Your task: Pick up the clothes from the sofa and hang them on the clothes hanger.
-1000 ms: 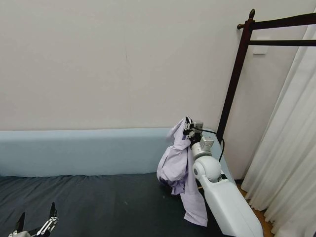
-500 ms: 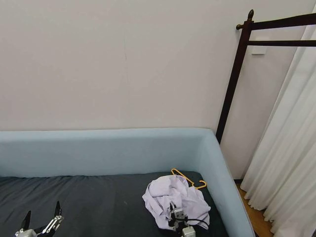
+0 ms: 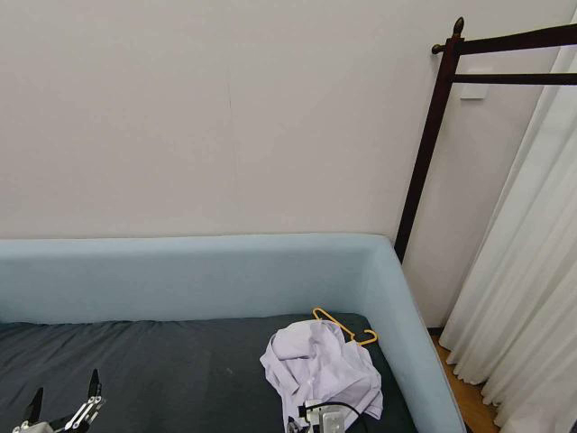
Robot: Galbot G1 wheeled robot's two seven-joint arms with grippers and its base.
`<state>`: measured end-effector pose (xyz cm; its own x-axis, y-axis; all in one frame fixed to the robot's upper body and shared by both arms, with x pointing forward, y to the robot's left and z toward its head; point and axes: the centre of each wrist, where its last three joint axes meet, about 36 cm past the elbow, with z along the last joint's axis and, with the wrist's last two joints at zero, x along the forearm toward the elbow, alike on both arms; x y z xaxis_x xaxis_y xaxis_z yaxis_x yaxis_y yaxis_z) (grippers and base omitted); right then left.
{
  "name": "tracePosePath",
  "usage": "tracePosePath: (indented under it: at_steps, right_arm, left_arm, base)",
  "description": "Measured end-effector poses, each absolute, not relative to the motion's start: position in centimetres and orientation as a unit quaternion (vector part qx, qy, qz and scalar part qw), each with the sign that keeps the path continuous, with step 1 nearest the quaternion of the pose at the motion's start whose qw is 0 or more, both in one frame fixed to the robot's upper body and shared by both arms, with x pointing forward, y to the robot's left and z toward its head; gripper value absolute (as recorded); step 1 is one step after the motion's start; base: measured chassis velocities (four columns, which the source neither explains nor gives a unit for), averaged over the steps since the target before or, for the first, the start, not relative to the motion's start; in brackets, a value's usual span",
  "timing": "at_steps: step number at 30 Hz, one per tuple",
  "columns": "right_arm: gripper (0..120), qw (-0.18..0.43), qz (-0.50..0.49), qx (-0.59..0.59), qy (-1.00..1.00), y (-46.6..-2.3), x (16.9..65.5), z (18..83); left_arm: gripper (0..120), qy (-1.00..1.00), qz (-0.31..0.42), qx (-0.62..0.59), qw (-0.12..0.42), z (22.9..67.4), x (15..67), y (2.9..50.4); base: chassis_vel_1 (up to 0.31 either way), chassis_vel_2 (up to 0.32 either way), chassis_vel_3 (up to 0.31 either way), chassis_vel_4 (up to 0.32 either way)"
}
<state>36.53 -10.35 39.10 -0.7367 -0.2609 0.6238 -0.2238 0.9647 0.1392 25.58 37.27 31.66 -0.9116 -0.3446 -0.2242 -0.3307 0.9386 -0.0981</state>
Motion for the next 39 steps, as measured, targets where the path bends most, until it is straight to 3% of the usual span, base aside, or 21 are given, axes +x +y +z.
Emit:
tracePosePath:
  at_steps: [4,5,8,12,16,22,25,27,31,39]
  right_arm:
    - [82,0.194,-0.006,0.152,-0.969,-14.5,44.5,34.6]
    - [82,0.194,-0.006,0.152,-0.969,-14.5,44.5,34.6]
    - [97,0.148,0.049,0.202,-0.967,-19.7,51.6,29.7]
    - [100,0.146,0.091,0.231,-0.958,-23.2,55.8,25.4]
    - [100,0.183,0.099,0.186,-0.96,-22.3,57.8,24.1]
    - [84,0.234,0.113,0.132,-0.957,-21.1,59.0,22.6]
    - [68,0.255,0.12,0.114,-0.953,-21.2,59.2,22.0]
    - [66,0.256,0.121,0.114,-0.952,-21.3,59.1,21.9]
    - [46,0.25,0.118,0.121,-0.953,-21.7,59.0,21.9]
    - [19,0.237,0.104,0.124,-0.958,-21.6,58.7,22.1]
  left_arm:
    - [100,0.978,-0.024,-0.171,0.118,31.6,25.2,36.7]
    - [100,0.978,-0.024,-0.171,0.118,31.6,25.2,36.7]
    - [100,0.978,-0.018,-0.17,0.118,31.7,24.9,36.5]
    - [100,0.978,-0.014,-0.171,0.121,32.1,24.9,36.6]
    - [100,0.977,-0.011,-0.173,0.12,32.2,24.8,36.7]
    - [100,0.977,-0.011,-0.176,0.12,32.1,24.7,36.7]
    - [100,0.977,-0.011,-0.179,0.118,32.0,24.7,36.8]
    - [100,0.977,-0.011,-0.179,0.118,31.9,24.7,36.8]
    - [100,0.977,-0.013,-0.18,0.118,31.8,24.9,36.7]
    - [100,0.977,-0.014,-0.178,0.117,31.7,25.0,36.7]
  base:
    - [0.0,0.0,0.0,0.0]
    - [0.0,0.0,0.0,0.0]
    - [0.0,0.0,0.0,0.0]
    - [0.0,0.0,0.0,0.0]
    - [0.0,0.0,0.0,0.0]
    - [0.0,0.0,0.0,0.0]
    - [0.0,0.0,0.0,0.0]
    - [0.0,0.0,0.0,0.0]
    - [0.0,0.0,0.0,0.0]
    - [0.0,0.0,0.0,0.0]
